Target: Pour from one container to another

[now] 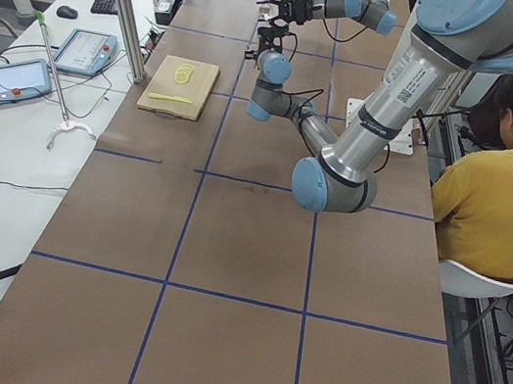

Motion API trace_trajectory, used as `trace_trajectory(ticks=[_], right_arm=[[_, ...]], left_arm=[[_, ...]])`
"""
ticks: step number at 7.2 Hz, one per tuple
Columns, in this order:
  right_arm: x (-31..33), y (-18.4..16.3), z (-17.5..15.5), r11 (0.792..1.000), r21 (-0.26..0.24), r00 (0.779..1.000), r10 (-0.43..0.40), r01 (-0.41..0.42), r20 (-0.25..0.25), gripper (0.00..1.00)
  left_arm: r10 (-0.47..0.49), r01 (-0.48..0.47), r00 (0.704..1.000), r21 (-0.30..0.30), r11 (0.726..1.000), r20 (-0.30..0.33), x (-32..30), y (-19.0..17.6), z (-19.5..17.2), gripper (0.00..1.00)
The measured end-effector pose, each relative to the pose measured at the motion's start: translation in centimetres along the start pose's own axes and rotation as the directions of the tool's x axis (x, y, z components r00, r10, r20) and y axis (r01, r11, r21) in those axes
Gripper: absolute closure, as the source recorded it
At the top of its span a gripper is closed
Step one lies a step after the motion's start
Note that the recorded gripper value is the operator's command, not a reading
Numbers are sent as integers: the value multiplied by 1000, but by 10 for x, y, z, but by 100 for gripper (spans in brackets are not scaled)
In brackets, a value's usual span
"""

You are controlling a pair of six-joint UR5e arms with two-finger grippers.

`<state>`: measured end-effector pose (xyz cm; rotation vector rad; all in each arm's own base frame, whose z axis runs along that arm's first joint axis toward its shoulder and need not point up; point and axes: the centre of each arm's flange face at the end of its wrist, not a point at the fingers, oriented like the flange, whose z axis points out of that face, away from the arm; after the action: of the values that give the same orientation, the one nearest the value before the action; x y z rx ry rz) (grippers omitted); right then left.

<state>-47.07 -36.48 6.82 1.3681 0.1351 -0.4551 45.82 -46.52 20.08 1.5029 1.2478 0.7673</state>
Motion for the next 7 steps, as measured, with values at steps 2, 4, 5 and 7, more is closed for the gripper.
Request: trace_trajectory(ticks=[2,4,5,7], right_arm=[[0,0,0,1000,1,1000,1,-1,0,100],[6,-2,-3,1000,11,1000,26,-26,5,100],[16,-4,-9,998,24,998,59,-59,9,100],[42,-4,-21,976,55,977,206,-209,45,100]], left_arm=[[0,0,1000,0,1000,0,0,0,0,100],[0,0,1000,0,1000,0,0,0,0,100],[0,0,1000,0,1000,0,0,0,0,100],[0,0,1000,0,1000,0,0,-1,0,100]])
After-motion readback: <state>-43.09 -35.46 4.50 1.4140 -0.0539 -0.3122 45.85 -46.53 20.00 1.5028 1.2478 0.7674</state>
